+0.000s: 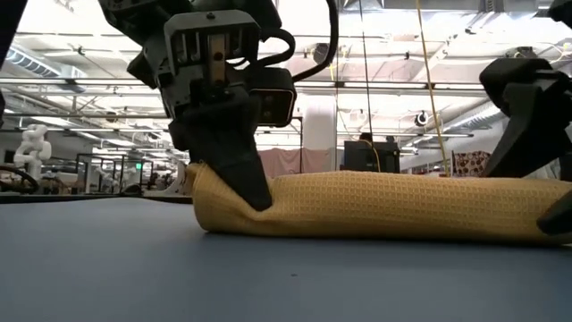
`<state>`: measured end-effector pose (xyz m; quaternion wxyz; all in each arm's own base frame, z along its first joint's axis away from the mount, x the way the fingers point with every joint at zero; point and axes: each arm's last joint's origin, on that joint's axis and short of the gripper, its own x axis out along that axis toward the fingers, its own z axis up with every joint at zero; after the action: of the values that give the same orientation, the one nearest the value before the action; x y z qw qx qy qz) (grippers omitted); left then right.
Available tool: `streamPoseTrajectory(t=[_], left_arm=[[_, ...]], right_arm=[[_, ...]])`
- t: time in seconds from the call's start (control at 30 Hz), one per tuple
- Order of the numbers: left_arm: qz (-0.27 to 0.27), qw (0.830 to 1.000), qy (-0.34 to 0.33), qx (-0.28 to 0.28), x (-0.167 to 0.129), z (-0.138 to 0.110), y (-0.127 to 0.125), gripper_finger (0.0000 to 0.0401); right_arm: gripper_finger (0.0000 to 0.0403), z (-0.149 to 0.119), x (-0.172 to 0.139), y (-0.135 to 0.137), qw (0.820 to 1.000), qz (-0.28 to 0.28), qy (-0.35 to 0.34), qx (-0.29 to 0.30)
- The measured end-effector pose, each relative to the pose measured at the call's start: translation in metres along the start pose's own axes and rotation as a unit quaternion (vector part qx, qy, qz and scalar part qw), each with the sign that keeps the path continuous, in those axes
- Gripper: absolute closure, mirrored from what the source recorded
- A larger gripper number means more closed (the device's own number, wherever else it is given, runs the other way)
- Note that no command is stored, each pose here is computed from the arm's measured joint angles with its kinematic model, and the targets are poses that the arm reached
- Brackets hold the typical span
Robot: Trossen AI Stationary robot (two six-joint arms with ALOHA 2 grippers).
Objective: Roll towel
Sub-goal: Roll the yellow towel
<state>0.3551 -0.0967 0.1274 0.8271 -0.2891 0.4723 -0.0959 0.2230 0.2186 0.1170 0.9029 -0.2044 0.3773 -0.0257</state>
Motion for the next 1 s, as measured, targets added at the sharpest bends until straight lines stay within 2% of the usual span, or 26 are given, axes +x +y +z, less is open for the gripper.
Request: streamPoseTrajectory(t=[0.1, 0.23, 0.33, 0.57, 0.63, 0.77, 0.87, 1.0], left_arm=[[-0.009, 1.000, 0.006, -0.002, -0.001, 0.001, 0.001, 0.0348], [-0.020, 1.000, 0.014, -0.012, -0.001, 0.001, 0.001, 0.0348], [-0.021, 1.000, 0.014, -0.015, -0.001, 0.001, 0.000, 0.0348], [-0.015, 1.000, 0.012, 0.018, 0.002, -0.004, -0.006, 0.0347], [-0.004, 1.000, 0.007, 0.026, 0.003, -0.006, -0.009, 0.0342], [0.015, 0.999, 0.012, 0.045, 0.004, -0.012, -0.012, 0.0308], [0.032, 0.998, 0.021, 0.047, -0.002, -0.015, -0.016, 0.0263], [0.061, 0.996, 0.017, 0.070, -0.021, -0.014, -0.021, 0.0197]], right_arm=[[0.0188, 0.001, 0.003, -0.003, 1.000, -0.003, 0.004, 0.006], [0.0204, 0.002, 0.010, -0.012, 0.999, -0.003, 0.023, 0.049], [0.0243, 0.001, 0.017, -0.020, 0.994, 0.013, 0.053, 0.093], [0.0374, 0.007, 0.031, -0.038, 0.977, 0.078, 0.107, 0.169], [0.0387, 0.007, 0.035, -0.043, 0.970, 0.097, 0.122, 0.185], [0.0370, 0.010, 0.041, -0.052, 0.955, 0.145, 0.143, 0.213], [0.0363, 0.013, 0.047, -0.057, 0.944, 0.183, 0.151, 0.229], [0.0379, 0.014, 0.056, -0.072, 0.922, 0.232, 0.174, 0.255]])
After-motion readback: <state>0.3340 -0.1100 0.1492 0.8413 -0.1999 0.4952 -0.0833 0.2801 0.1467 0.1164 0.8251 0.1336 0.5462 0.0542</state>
